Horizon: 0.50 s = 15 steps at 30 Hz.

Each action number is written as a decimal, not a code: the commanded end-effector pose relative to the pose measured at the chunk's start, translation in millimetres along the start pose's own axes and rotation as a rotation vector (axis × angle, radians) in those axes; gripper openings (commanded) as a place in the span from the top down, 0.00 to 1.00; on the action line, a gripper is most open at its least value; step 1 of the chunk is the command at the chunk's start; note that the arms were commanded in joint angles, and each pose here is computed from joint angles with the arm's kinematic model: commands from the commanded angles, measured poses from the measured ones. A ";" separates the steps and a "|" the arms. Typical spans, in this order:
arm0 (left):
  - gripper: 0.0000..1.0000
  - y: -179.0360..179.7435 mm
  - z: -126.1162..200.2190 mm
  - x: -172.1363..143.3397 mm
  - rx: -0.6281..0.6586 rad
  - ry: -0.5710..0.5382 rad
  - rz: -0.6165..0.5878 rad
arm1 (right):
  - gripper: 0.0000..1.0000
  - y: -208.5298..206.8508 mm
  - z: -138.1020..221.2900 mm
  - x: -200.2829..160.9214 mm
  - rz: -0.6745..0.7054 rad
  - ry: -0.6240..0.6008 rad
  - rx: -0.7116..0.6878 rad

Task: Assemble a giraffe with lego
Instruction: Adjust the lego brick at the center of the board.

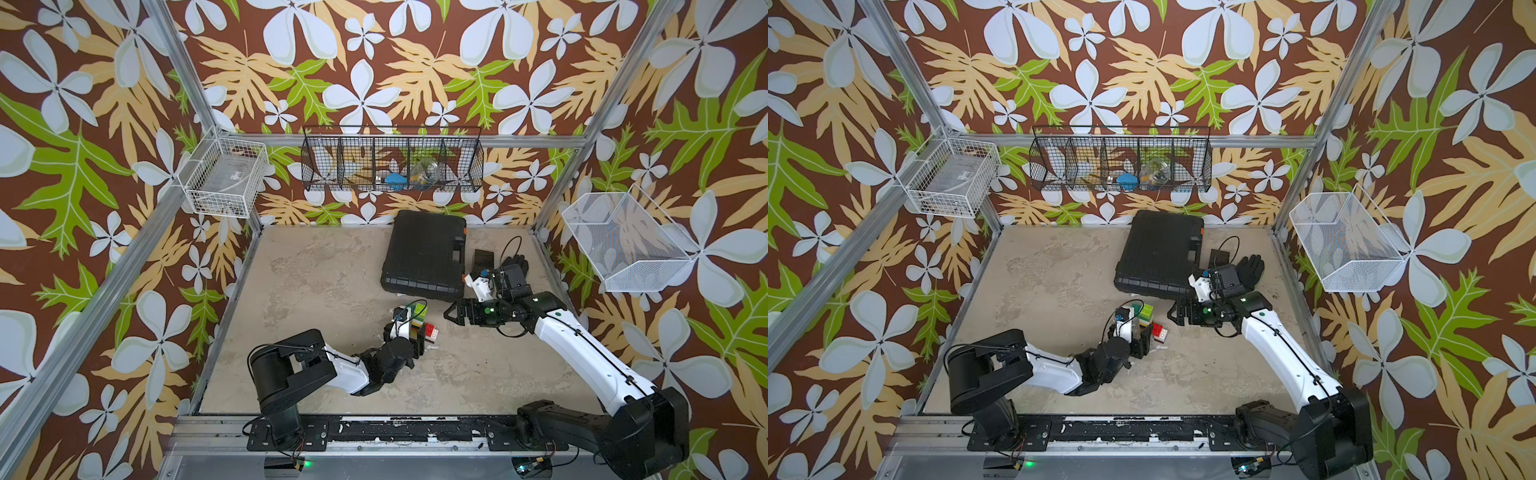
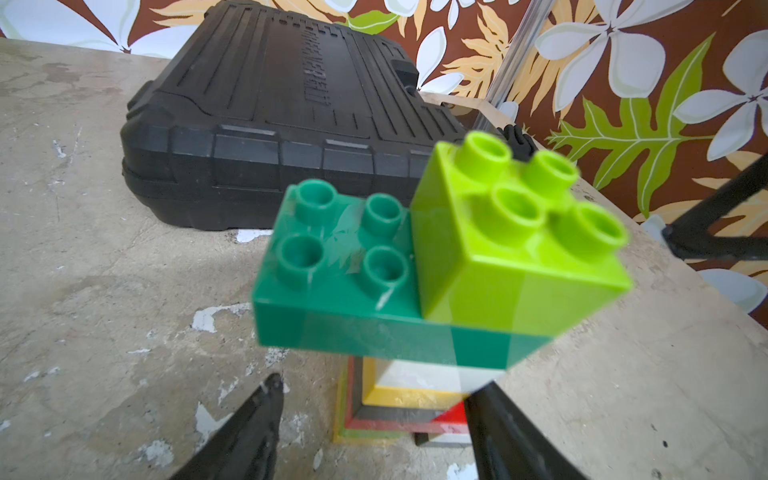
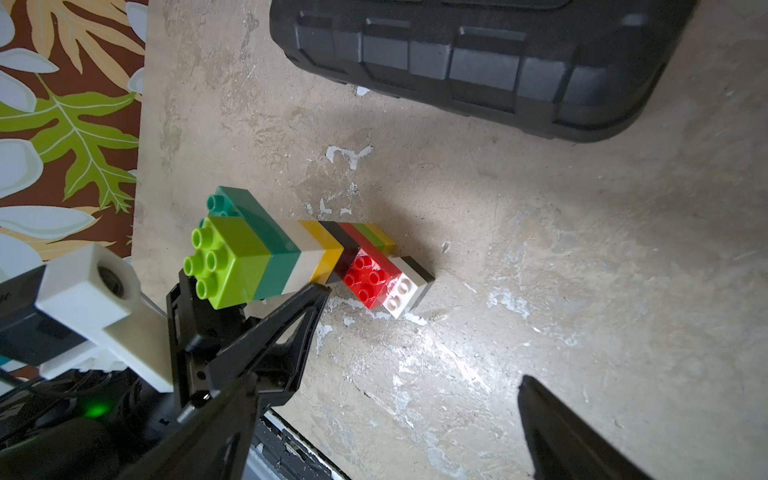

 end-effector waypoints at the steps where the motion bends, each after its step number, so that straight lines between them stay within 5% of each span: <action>1: 0.29 -5.1 -3.8 7.6 -0.028 -0.055 0.043 | 0.01 -0.8 0.3 -2.9 0.012 0.017 -0.002; 15: 0.50 -2.9 -11.5 15.9 -0.042 -0.079 0.058 | 0.01 -2.9 -2.9 -2.9 0.013 0.026 -0.006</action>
Point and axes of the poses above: each gripper's point midway between its finger pads, its own z axis back along the fingers, its own y axis along the line the jaws close on, x = y × z, the point moved 8 cm from there along z, back along the fingers, and after that the axes turned 9 degrees about -z, right-handed, at the moved point
